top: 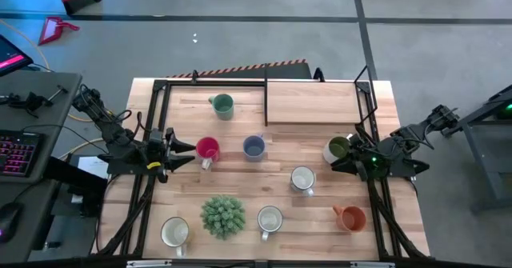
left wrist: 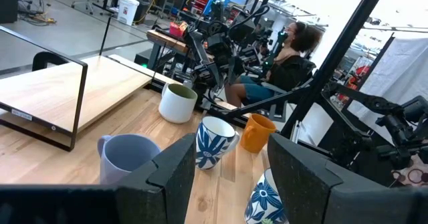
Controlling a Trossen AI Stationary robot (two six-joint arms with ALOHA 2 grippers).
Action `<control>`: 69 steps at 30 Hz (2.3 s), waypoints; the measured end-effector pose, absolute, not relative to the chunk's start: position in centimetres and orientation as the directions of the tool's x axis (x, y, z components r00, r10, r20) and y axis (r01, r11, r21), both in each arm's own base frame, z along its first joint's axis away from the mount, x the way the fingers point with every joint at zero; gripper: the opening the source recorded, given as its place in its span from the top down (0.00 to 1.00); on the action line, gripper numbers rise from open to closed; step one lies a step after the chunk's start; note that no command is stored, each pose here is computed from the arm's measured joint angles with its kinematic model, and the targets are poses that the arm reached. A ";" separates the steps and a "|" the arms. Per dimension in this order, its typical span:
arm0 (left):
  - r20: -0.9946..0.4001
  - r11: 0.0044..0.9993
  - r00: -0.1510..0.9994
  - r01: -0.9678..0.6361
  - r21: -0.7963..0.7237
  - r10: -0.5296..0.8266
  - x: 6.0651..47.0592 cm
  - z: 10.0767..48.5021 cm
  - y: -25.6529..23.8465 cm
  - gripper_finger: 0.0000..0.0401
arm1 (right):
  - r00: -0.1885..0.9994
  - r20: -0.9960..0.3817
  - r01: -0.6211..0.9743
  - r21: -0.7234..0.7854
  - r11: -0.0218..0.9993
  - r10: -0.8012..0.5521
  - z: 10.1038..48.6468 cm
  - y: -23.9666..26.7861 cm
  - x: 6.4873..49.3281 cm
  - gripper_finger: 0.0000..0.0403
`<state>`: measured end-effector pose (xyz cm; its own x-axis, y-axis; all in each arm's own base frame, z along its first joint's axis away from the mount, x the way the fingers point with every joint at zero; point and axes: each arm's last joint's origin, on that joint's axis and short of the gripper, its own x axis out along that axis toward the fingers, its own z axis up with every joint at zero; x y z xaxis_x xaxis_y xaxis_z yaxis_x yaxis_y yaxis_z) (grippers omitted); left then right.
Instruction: Place coffee mugs
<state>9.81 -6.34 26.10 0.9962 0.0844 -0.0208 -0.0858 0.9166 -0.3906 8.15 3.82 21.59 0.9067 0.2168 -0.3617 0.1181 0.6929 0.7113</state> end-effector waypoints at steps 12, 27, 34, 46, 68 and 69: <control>-0.021 0.917 0.996 -0.086 -0.390 0.084 9.8 26.1 -6.3 0.56 | 0.907 -0.361 0.118 0.712 0.693 0.217 21.6 3.8 8.1 0.73; -0.017 0.951 0.973 -0.229 -0.208 0.231 9.7 26.1 -5.9 0.56 | 0.910 -0.360 0.118 0.701 0.704 0.206 21.6 3.8 8.2 0.73; -0.016 0.949 0.970 -0.241 -0.205 0.243 9.7 26.1 -5.9 0.56 | 0.921 -0.355 0.128 0.664 0.736 0.159 21.6 3.7 8.2 0.73; 0.015 0.924 0.955 -0.283 -0.255 0.297 9.7 26.6 -5.7 0.56 | 0.938 -0.340 0.166 0.599 0.783 0.062 21.7 3.4 8.2 0.73; 0.035 0.907 0.992 -0.097 -0.409 0.122 10.3 26.8 -5.2 0.56 | 0.985 0.105 0.099 0.321 0.942 -0.139 26.4 3.0 9.0 0.73; 0.039 0.917 0.993 -0.087 -0.389 0.111 10.4 26.8 -5.1 0.56 | 0.984 0.130 0.081 0.283 0.956 -0.121 26.7 2.9 9.0 0.73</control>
